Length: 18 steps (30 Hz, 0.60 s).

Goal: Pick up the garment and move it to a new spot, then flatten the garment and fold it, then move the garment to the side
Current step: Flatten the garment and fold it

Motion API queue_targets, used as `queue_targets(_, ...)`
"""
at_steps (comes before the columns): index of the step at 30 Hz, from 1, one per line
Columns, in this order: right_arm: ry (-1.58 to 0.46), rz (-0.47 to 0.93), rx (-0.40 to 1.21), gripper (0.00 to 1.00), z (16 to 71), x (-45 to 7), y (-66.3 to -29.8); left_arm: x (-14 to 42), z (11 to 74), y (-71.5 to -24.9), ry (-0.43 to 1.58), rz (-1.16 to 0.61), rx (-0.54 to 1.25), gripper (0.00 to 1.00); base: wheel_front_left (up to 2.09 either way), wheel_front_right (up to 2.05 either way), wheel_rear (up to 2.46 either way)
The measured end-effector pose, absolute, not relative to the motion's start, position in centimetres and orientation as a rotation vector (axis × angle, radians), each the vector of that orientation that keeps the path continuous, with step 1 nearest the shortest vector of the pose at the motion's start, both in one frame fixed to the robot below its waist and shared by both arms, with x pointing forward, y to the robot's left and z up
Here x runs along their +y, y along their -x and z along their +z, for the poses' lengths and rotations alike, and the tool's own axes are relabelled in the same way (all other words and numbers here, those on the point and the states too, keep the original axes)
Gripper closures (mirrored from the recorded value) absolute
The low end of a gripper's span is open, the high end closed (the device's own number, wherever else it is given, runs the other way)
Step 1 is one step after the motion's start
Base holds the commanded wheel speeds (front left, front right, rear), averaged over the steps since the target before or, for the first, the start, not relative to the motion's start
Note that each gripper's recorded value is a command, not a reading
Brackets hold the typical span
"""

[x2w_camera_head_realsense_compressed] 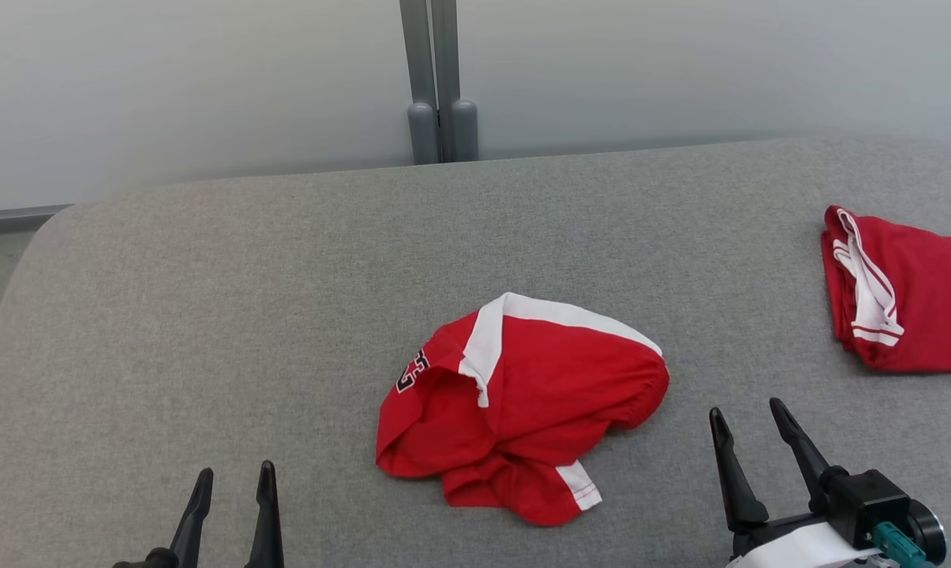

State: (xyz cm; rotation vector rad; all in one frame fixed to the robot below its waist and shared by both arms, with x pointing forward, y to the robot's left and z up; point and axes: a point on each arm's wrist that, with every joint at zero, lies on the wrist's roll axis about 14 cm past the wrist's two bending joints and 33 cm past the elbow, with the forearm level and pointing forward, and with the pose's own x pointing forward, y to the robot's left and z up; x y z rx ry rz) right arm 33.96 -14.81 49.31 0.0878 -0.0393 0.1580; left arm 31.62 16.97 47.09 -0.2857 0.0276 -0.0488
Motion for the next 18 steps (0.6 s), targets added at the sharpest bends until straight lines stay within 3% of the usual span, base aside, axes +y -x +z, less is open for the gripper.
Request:
queue_targets(12,-0.085,0.179,-0.085,0.0,50.8,-14.2,-34.5,17.1,47.2,-31.7,0.287,-0.046,0.024,0.0,0.0,0.0,0.0)
queue_targets(18,-0.067,0.343,-0.128,0.0,52.2,-8.8,-35.9,17.4,47.1,-32.2,0.285,-0.036,0.025,0.0,0.0,0.0,0.0)
